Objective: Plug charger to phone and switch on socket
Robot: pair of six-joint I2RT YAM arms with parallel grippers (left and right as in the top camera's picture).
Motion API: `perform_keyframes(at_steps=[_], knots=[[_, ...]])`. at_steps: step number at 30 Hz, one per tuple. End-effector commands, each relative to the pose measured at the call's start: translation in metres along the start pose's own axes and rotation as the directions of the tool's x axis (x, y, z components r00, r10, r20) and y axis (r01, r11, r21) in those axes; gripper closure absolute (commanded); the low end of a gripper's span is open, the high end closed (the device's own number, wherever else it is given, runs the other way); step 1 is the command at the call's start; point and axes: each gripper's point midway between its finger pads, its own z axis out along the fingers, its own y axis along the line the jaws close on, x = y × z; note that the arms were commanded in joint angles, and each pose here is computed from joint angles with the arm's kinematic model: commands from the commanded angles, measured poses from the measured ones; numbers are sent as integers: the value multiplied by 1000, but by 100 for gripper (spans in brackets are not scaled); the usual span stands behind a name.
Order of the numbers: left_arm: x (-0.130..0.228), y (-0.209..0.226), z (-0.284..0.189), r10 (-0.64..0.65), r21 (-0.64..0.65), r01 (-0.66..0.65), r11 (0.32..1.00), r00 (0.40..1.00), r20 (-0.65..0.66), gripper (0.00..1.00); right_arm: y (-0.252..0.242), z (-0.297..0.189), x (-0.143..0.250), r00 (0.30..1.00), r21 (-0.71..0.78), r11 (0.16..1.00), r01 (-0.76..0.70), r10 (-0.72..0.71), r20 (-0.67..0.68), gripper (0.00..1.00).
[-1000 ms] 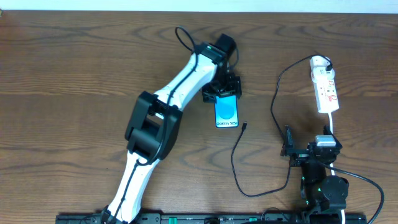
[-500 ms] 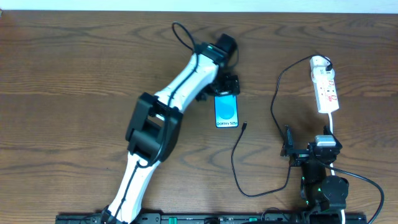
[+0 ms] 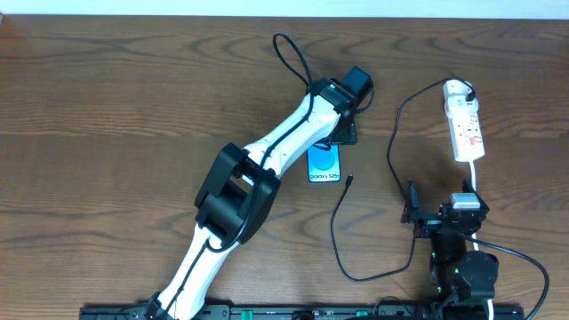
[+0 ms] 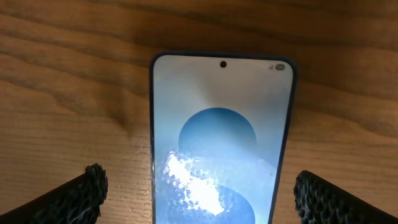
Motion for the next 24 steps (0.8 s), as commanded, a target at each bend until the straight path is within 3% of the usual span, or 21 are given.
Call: perform_keyframes(at_steps=[1, 13, 24], knots=[[-3, 8, -7, -77, -16, 78, 997, 997, 22, 2, -3, 0, 1, 1000, 14, 1000, 7, -7, -2, 1], [3, -7, -2, -34, 55, 35, 998, 999, -15, 2, -3, 0, 1, 1000, 14, 1000, 7, -7, -2, 1], [13, -7, 18, -7, 43, 10, 999, 998, -61, 2, -3, 0, 1, 1000, 14, 1000, 7, -7, -2, 1]])
